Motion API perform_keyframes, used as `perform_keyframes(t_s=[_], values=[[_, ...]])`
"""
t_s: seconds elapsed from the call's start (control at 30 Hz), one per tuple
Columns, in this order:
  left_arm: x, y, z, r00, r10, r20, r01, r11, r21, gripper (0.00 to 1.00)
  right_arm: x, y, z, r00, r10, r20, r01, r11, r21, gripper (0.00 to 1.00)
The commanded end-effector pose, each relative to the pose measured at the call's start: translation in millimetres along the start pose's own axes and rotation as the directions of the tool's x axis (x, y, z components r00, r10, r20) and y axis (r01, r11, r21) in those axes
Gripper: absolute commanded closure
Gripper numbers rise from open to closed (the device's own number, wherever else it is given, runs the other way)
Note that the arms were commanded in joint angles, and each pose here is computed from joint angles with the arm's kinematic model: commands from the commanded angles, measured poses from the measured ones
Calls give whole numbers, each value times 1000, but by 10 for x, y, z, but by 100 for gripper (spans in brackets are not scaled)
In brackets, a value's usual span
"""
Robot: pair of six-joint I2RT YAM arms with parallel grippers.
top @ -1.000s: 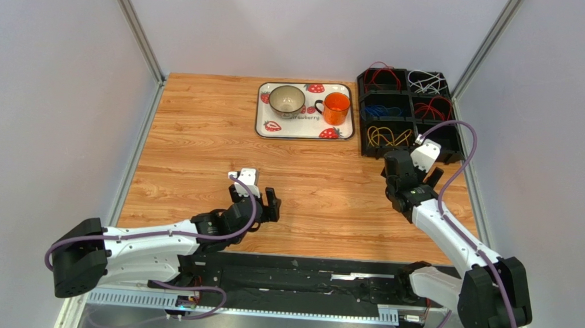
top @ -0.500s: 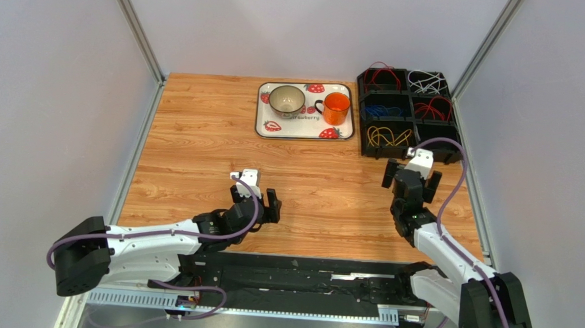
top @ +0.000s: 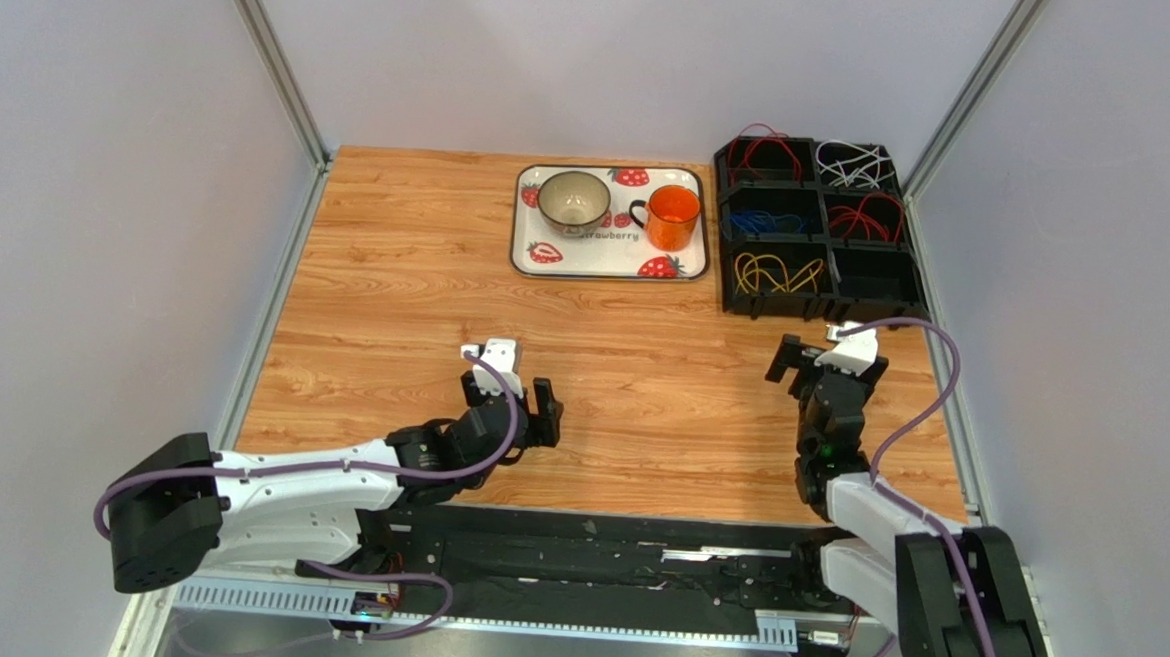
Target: Untangle the cables
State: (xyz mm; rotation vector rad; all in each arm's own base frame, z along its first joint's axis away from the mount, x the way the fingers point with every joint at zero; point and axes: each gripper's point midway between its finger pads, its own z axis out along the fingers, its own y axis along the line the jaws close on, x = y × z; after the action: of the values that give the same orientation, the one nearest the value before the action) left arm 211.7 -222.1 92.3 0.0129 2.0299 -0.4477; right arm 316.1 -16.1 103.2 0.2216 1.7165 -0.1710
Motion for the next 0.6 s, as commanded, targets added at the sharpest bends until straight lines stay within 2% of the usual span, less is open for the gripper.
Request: perform_keyframes(t_s=[0.0, 0.03, 0.07, 0.1, 0.13, 0.17, 0.2, 0.23, 0.27, 0.57], values=[[-66, -88, 6, 1000, -9, 13, 8, 1000, 21, 17, -248, 49, 201, 992, 27, 121, -26, 1000, -11, 0], [-70, -89, 8, 1000, -9, 14, 8, 1000, 19, 17, -183, 48, 245, 994, 27, 108, -26, 1000, -9, 0], [-65, -90, 9, 1000, -8, 12, 7, 1000, 20, 17, -261, 66, 290, 988, 39, 147, -38, 999, -13, 0], [-67, -92, 10, 1000, -6, 12, 6, 1000, 20, 17, -136, 96, 348, 993, 17, 121, -15, 1000, -19, 0], [-61, -82, 12, 1000, -6, 11, 6, 1000, 17, 17, -200, 125, 374, 990, -12, 138, 16, 999, -32, 0], [-69, -90, 13, 1000, -8, 14, 8, 1000, 17, 17, 19, 171, 390, 999, -43, 27, 45, 997, -62, 0], [-61, -87, 17, 1000, -6, 12, 6, 1000, 16, 17, -134, 203, 449, 999, -25, 31, 28, 994, -101, 0], [-69, -92, 20, 1000, -6, 13, 6, 1000, 16, 17, -46, 215, 462, 1000, -8, -13, 7, 993, -118, 0], [-67, -96, 21, 1000, -4, 12, 4, 1000, 16, 17, -113, 209, 480, 1000, 2, 22, 1, 993, -119, 0], [-52, -111, 46, 1000, 9, 0, -9, 1000, 8, 19, -76, 196, 467, 1000, -1, 6, 2, 994, -114, 0]])
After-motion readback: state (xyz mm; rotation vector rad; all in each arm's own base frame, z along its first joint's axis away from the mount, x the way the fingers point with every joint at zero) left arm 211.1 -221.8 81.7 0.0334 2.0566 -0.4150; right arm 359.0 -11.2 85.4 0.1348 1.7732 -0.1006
